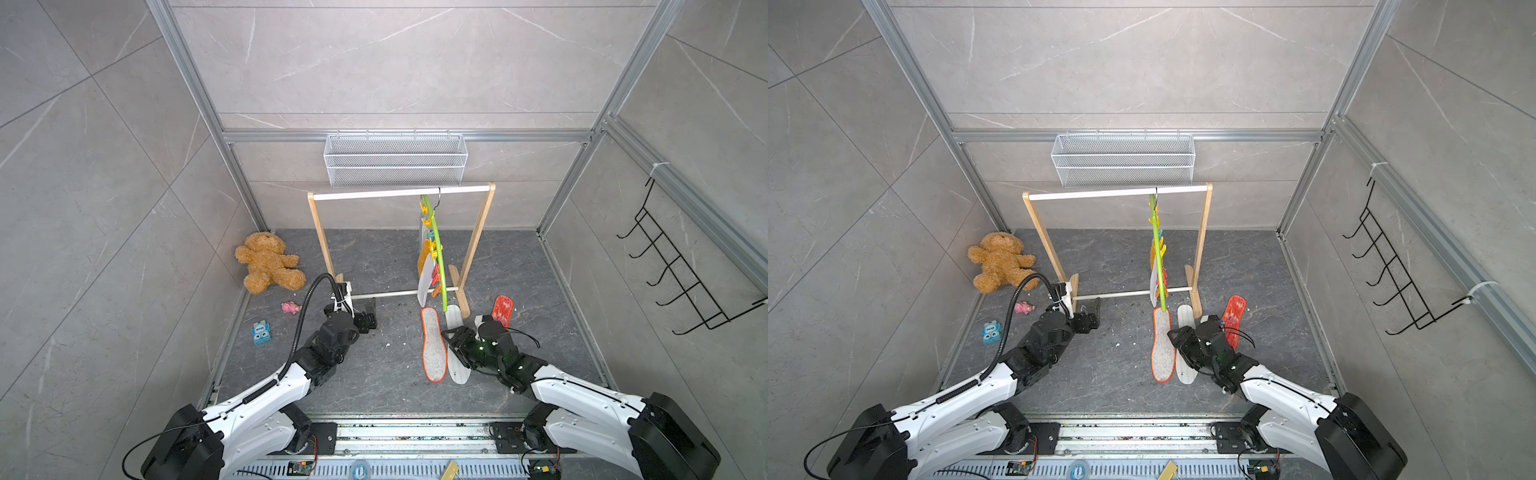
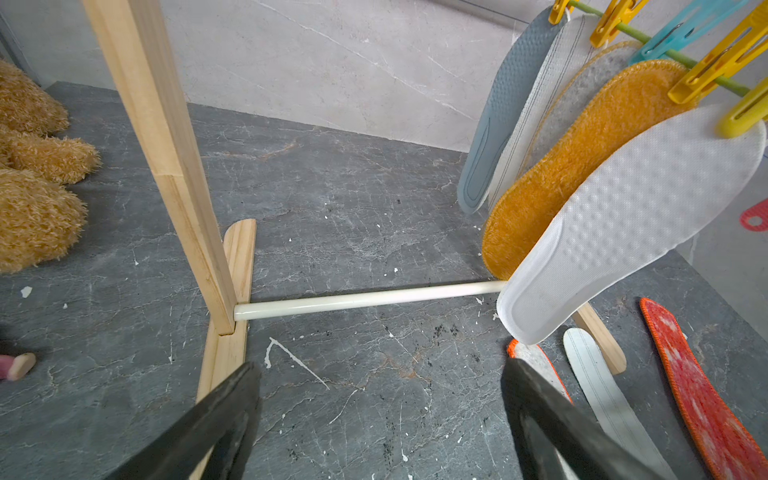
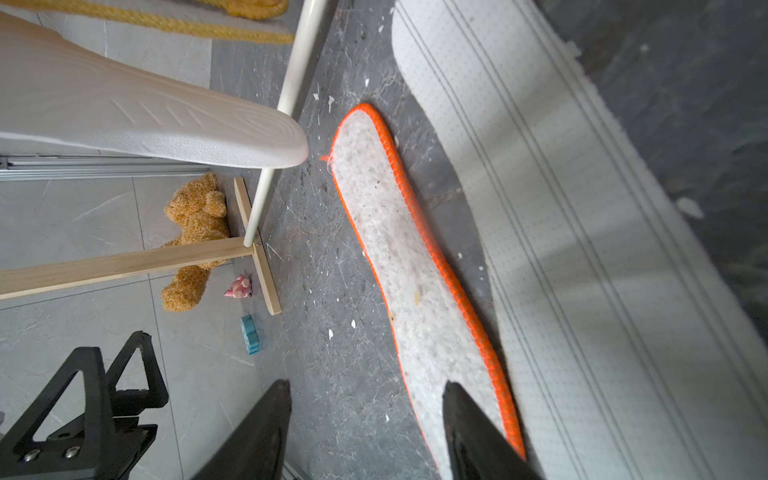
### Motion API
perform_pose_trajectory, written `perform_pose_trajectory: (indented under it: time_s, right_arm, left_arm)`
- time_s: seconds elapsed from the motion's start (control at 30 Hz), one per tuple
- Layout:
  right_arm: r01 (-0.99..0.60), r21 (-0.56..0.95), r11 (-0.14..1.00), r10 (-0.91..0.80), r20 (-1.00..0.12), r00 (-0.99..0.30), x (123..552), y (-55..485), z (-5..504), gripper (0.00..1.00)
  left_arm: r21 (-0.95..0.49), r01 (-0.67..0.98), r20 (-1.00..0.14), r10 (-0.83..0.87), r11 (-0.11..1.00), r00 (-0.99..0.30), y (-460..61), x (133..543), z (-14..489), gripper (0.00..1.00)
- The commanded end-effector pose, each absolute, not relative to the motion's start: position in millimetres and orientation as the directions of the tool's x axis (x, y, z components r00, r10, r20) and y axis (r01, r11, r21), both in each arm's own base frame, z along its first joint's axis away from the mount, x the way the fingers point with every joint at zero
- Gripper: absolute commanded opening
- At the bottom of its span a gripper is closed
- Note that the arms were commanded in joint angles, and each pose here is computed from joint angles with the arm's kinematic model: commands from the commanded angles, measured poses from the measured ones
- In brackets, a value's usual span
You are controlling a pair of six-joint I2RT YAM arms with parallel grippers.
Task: Take the shoe insoles off the hanger
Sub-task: Place the insole at the center of the board, then remove the insole from the hanger.
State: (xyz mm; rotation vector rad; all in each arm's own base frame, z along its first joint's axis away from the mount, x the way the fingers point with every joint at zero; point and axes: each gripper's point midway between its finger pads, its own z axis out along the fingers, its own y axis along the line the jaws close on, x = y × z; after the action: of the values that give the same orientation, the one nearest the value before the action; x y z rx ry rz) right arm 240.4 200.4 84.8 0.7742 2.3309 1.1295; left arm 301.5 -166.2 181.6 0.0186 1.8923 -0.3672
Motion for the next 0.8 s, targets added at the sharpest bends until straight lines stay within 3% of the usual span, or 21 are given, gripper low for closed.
perform_pose_trajectory:
  time_s: [0.0, 0.5, 0.77]
  right_arm:
    - [0.258, 0.776, 0.575, 0.621, -0.208, -0.756, 242.6, 196.6, 95.4, 0.62]
    - [0.191, 0.633, 0.75, 0.524, -0.394, -0.755, 270.9, 154.0, 134.6, 0.65]
    - [0.117, 0.646, 0.754, 0.486, -0.428, -0.762, 280.2, 135.3, 159.5, 0.69]
  left_arm:
    - [-0.25, 0.24, -0.946, -0.183, 0.938, -0.269, -176.1, 309.1, 213.8, 0.92]
    - [-0.203, 0.286, -0.939, -0.103, 0.936, -0.329, -207.4, 333.3, 207.4, 0.91]
    - [-0.274, 0.313, -0.915, -0.147, 0.909, -0.376, -225.5, 337.4, 169.0, 0.84]
